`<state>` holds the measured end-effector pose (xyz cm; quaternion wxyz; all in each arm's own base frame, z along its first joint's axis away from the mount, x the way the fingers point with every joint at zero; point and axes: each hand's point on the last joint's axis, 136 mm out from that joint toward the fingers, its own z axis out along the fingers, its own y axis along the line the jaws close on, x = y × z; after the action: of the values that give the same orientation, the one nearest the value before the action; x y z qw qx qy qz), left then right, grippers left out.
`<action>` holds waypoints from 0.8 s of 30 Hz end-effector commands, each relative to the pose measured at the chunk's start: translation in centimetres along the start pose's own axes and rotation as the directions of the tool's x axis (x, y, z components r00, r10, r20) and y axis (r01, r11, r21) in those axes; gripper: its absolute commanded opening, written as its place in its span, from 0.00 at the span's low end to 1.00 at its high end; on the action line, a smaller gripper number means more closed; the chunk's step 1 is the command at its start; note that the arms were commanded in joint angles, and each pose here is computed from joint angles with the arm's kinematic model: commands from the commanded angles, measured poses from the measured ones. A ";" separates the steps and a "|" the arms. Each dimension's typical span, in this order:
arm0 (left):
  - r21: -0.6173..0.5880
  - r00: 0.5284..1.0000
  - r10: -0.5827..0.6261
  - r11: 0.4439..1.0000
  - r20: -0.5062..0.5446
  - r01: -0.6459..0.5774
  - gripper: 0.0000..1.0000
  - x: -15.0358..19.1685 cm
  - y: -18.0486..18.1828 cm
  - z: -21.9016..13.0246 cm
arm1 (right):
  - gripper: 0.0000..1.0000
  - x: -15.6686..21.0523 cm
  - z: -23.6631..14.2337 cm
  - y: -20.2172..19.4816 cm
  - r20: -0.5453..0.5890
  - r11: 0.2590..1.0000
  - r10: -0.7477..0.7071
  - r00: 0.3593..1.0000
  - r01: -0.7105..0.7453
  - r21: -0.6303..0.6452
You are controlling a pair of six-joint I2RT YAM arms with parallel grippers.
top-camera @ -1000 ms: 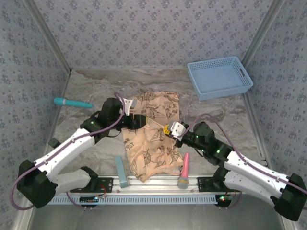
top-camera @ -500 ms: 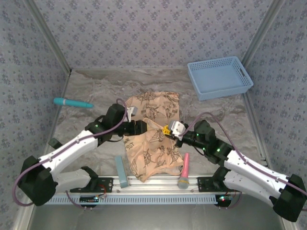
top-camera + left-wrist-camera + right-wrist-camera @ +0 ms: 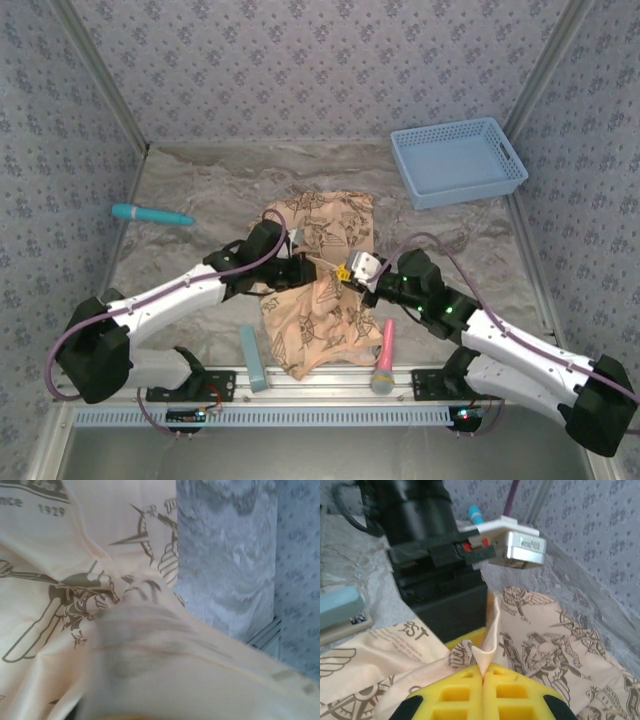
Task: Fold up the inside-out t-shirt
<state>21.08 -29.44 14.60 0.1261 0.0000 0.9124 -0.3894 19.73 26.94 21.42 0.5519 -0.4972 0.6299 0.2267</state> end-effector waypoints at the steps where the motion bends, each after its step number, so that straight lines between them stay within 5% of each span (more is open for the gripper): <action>1: -0.036 1.000 -0.015 0.999 -0.008 0.014 0.00 0.6 -0.1 -2.0 | 0.00 -0.3 0.9 -1.6 -0.025 0.998 0.024 0.999 -0.023 0.060; 10: -0.222 0.980 -0.189 0.960 -0.066 0.170 0.00 6.3 5.9 -6.7 | 0.00 -3.0 5.0 1.0 0.039 0.991 0.025 0.999 -0.019 -0.133; 13: -0.277 0.966 -0.255 0.931 -0.032 0.237 0.24 8.1 8.6 -8.0 | 0.00 -4.8 6.0 1.6 0.085 0.979 0.059 0.995 -0.041 -0.198; 18: -0.295 0.911 -0.383 0.862 0.152 0.412 0.45 9.0 13.1 -11.5 | 0.01 -5.6 9.4 6.1 0.061 0.933 0.061 0.996 -0.036 -0.358; 20: -0.256 0.883 -0.414 0.849 0.221 0.462 0.50 8.8 14.0 -12.7 | 0.06 -5.5 11.2 8.9 0.045 0.916 0.071 0.996 -0.048 -0.398; 24: -0.194 0.872 -0.384 0.871 0.303 0.451 0.71 7.3 14.2 -14.0 | 0.44 -4.5 13.6 8.6 -0.015 0.950 0.122 0.992 -0.121 -0.289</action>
<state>12.81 -12.10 13.29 0.1626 -0.2273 0.9063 -0.3169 16.19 42.80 18.39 0.4342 -0.5740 0.5917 0.3632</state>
